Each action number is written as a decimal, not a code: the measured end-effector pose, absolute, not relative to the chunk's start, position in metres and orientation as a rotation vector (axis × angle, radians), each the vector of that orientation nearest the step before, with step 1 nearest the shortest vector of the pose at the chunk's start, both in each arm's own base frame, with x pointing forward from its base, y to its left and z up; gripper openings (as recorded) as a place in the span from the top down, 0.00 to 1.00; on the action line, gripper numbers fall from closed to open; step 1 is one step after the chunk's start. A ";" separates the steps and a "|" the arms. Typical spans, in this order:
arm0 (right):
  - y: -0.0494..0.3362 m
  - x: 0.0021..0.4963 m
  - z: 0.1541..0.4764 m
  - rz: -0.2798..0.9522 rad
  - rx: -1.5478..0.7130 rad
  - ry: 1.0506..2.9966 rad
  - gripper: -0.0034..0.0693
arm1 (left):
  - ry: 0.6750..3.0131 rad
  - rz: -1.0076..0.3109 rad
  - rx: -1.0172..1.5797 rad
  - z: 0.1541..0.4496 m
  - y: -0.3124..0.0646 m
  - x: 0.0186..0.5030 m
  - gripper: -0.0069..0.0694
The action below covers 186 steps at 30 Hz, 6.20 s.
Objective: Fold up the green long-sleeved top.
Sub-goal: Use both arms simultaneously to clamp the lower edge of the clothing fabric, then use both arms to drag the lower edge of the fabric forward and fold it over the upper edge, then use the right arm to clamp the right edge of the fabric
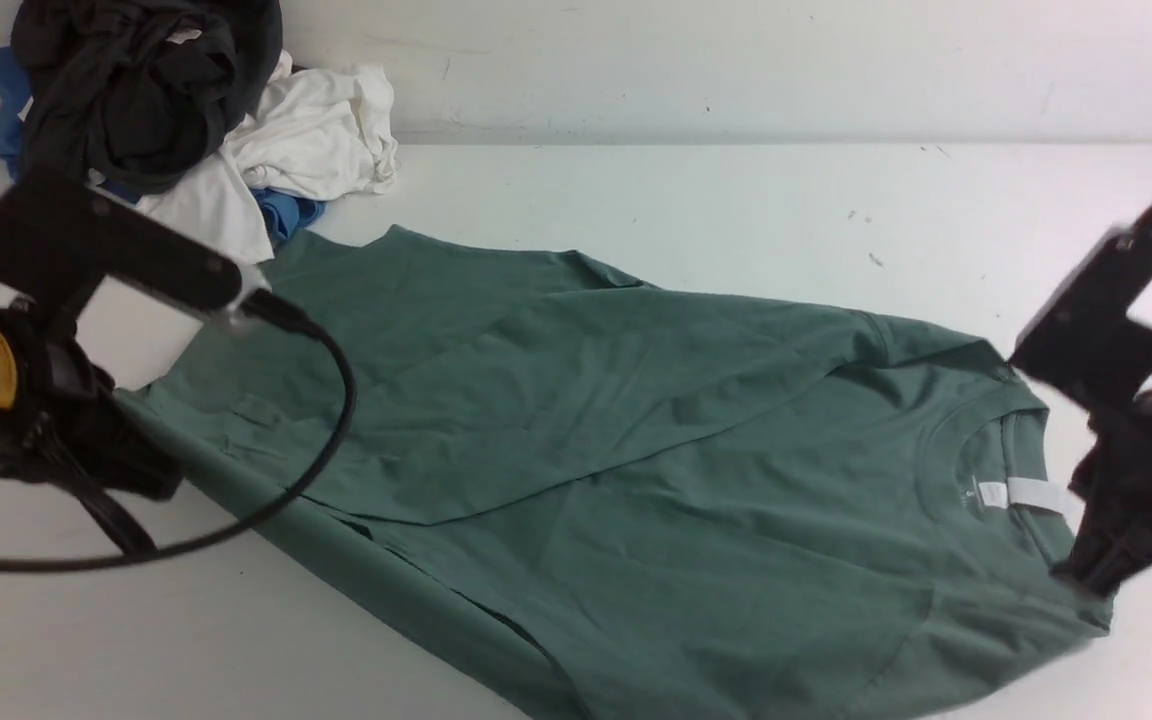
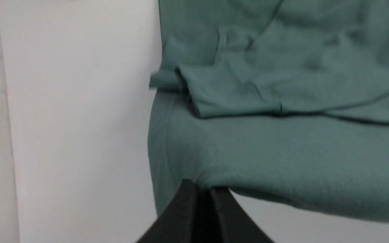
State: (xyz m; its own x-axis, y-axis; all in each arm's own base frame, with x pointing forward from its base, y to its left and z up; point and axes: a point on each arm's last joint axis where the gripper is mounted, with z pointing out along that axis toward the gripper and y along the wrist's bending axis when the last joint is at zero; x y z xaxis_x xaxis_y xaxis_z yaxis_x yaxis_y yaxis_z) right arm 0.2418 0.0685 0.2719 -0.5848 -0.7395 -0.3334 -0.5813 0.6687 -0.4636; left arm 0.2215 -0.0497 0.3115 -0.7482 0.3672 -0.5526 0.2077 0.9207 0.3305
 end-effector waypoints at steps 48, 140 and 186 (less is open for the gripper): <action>0.061 0.253 0.263 -0.236 -0.852 2.361 0.94 | 2.600 0.191 0.357 0.308 -0.048 0.283 0.89; 0.206 0.503 0.132 0.487 -0.489 2.251 0.97 | 2.573 -0.343 0.385 0.179 -0.116 0.432 0.92; -0.085 0.433 0.192 0.123 0.125 2.929 0.53 | 2.242 -0.202 0.254 0.360 -0.024 0.173 0.92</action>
